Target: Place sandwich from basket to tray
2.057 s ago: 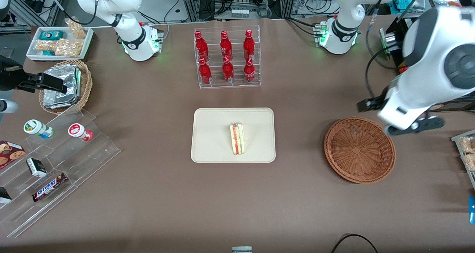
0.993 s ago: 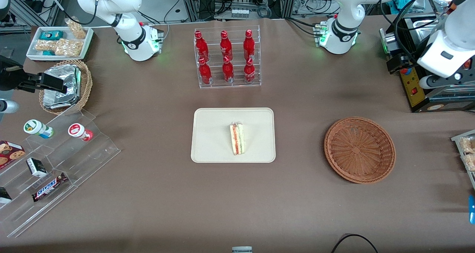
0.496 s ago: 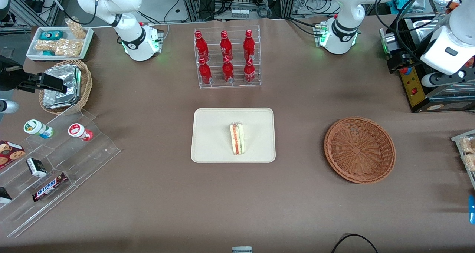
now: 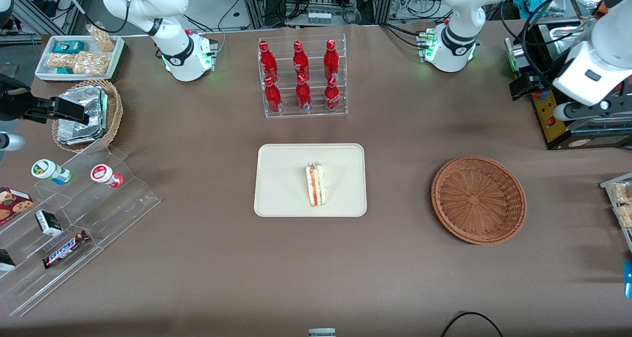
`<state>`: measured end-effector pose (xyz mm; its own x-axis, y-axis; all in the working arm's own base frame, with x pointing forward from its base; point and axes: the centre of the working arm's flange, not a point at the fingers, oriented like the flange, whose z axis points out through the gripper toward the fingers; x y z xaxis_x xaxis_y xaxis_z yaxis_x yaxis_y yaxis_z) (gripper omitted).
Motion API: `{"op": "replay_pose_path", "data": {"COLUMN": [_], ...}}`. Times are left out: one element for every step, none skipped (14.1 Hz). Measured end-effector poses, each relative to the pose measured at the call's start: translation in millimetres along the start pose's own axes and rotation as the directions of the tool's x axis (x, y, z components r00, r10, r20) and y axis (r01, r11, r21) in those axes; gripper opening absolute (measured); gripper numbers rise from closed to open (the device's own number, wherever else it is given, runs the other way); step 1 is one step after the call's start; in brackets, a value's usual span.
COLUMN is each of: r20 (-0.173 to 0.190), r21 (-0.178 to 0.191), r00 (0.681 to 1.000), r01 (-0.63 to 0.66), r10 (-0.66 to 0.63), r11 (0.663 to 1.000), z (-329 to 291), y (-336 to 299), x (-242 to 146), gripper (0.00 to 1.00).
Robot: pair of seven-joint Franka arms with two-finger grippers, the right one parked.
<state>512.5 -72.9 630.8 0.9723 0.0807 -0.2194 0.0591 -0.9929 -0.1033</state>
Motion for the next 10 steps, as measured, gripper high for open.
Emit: {"op": "replay_pose_path", "data": {"r20": [-0.002, -0.006, -0.009, -0.013, -0.019, -0.029, -0.039, -0.045, -0.050, -0.053], "r21": [-0.006, -0.015, -0.020, -0.022, -0.025, -0.035, -0.055, -0.069, -0.075, -0.077], "r00": [1.000, 1.000, 1.000, 1.000, 1.000, 1.000, 0.999, 0.999, 0.999, 0.999], "r01": [-0.003, -0.002, 0.000, 0.002, 0.003, 0.000, -0.004, -0.005, -0.001, 0.004], "r10": [0.003, 0.002, 0.000, -0.002, -0.003, -0.001, 0.002, 0.002, -0.003, -0.009], "r11": [1.000, 1.000, 1.000, 1.000, 1.000, 0.999, 0.998, 0.998, 0.997, 0.997], "z": [-0.7, -1.7, -2.6, -3.8, -5.4, -7.6, -9.6, -10.5, -10.9, -11.0], "y": [1.5, 0.9, -0.6, -1.7, -1.9, -0.7, 1.3, 1.6, -0.6, -3.4], "x": [-0.6, -0.8, -1.1, -2.4, -4.3, -5.9, -6.8, -6.9, -5.9, -4.7], "gripper": [1.00, 1.00, 1.00, 1.00, 1.00, 1.00, 1.00, 1.00, 1.00, 1.00]}}
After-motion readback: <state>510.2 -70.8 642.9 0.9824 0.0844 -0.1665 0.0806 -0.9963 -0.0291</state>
